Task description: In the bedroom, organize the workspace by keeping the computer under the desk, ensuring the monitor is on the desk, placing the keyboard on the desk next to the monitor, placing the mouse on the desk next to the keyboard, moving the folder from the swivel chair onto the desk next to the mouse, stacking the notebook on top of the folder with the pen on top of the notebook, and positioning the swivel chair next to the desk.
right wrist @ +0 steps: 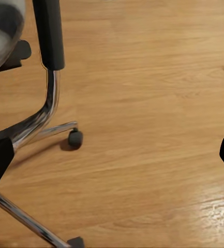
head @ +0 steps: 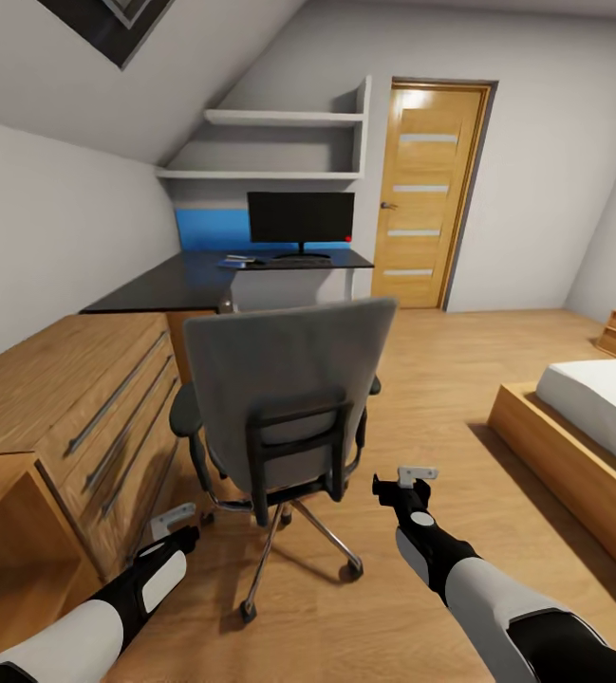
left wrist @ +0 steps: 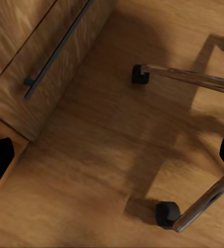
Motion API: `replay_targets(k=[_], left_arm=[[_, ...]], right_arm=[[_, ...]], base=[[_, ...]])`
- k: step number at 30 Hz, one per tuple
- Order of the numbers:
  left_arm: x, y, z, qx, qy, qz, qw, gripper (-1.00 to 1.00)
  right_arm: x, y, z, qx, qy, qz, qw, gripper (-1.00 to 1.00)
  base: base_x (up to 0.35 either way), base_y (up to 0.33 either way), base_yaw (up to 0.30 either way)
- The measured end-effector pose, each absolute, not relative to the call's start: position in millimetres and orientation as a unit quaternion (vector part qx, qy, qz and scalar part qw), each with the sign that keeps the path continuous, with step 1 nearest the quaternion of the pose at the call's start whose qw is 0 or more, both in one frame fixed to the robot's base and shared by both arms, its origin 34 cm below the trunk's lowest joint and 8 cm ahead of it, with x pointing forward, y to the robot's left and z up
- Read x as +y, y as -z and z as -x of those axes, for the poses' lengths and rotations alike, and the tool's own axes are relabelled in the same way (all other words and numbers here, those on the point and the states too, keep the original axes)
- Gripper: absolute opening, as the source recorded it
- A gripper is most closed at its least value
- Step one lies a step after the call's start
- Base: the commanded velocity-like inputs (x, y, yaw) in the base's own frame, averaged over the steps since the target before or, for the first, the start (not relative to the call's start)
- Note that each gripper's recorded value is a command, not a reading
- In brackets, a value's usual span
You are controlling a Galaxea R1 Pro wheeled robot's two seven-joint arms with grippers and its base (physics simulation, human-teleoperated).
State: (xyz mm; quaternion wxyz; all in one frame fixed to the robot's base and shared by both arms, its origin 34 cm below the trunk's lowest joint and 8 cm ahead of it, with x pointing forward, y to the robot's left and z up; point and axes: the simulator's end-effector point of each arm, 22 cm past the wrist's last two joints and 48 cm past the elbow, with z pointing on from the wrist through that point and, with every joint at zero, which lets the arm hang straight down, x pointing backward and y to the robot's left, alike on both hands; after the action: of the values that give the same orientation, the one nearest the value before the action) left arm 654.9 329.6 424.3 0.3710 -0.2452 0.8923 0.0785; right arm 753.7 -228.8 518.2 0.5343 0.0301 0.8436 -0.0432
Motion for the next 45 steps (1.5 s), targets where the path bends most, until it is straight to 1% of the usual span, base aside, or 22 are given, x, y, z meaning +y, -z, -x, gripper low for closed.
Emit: replay_targets(k=[11,23,25,26,39,45], left_arm=[[330,-400,-649,0.892,-0.079,0.245,0.371,1.00],[327,-399,-649,0.894,-0.079,0.237,0.371,1.00],[328,-398,-647,0.895,-0.082,0.236,0.369,1.00],[333,-396,-644,0.898,-0.096,0.219,0.369,1.00],[332,-396,-644,0.899,-0.097,0.216,0.369,1.00],[332,-396,-645,0.899,-0.097,0.216,0.369,1.00]], right_arm=[[-230,-494,-748,0.843,0.044,-0.030,0.535,1.00],[-233,-497,-750,0.839,0.046,-0.031,0.541,1.00],[-234,-497,-749,0.839,0.047,-0.035,0.540,1.00],[-233,-497,-749,0.840,0.046,-0.033,0.540,1.00],[-233,-496,-749,0.840,0.047,-0.032,0.540,1.00],[-233,-497,-749,0.839,0.047,-0.031,0.541,1.00]], base=[[0.000,0.000,0.237],[0.016,0.000,0.042],[0.191,0.000,0.001],[0.215,0.000,0.000],[0.263,0.000,-0.001],[0.244,-0.063,-0.106]])
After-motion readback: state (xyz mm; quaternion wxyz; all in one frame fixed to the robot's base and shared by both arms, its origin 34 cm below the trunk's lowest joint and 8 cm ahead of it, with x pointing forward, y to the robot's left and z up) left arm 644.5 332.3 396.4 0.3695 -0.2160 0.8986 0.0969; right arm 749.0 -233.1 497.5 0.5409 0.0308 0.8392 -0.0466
